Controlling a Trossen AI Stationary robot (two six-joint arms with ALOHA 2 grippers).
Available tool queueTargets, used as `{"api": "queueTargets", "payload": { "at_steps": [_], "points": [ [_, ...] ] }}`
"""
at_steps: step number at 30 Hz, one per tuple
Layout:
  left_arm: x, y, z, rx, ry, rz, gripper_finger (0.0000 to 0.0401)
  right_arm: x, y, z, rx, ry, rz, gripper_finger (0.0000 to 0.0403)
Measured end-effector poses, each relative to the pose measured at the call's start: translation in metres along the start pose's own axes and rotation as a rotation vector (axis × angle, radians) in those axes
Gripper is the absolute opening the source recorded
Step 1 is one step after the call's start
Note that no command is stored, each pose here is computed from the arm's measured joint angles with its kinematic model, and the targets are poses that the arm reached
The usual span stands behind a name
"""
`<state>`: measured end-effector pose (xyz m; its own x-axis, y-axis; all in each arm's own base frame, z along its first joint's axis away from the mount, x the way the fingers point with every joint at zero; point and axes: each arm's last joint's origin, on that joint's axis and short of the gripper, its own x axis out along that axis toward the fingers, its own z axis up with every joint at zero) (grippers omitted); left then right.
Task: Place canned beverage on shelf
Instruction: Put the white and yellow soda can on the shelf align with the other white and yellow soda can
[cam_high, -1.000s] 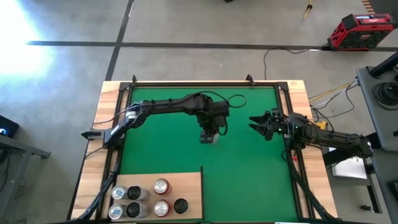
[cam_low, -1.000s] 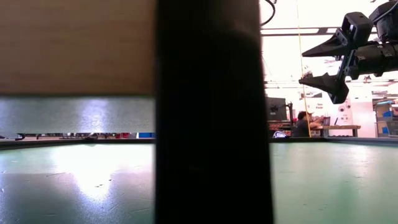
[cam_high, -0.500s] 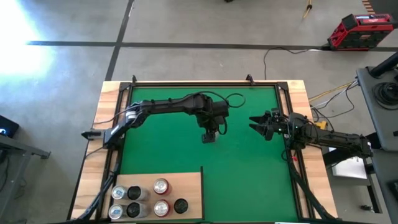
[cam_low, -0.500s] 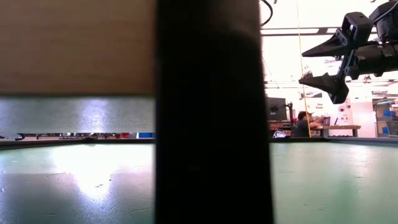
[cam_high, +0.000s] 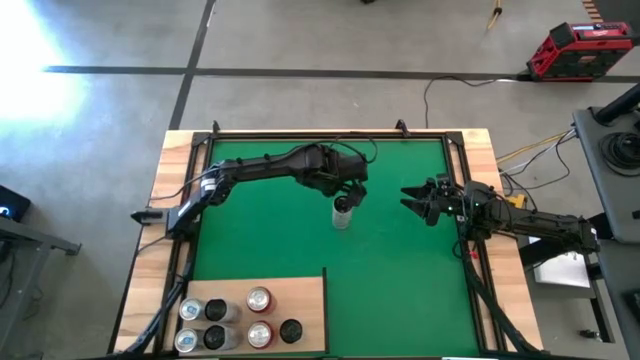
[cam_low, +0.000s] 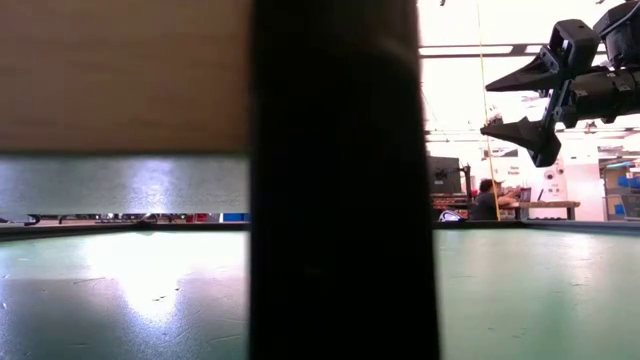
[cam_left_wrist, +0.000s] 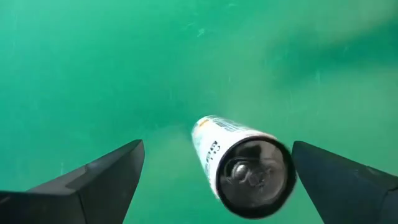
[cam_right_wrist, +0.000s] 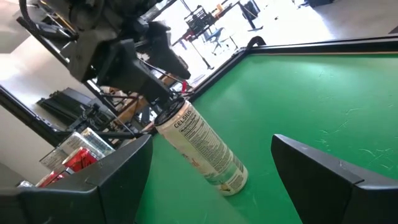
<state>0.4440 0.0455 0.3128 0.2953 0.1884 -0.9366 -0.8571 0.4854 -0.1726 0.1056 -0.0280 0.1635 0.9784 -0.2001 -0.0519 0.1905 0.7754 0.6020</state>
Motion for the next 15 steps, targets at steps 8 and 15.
{"api": "queueTargets", "payload": {
  "at_steps": [8, 15],
  "points": [
    [0.0013, -0.0042, 0.0027, -0.220, -0.020, -0.043, 0.0392, 0.0000, 0.0000, 0.0000, 0.000, 0.000, 0.000, 0.0318],
    [0.0092, -0.0056, 0.0002, -0.254, 0.001, -0.029, 0.0392, 0.0000, 0.0000, 0.0000, 0.000, 0.000, 0.000, 0.0318]
  ]
}}
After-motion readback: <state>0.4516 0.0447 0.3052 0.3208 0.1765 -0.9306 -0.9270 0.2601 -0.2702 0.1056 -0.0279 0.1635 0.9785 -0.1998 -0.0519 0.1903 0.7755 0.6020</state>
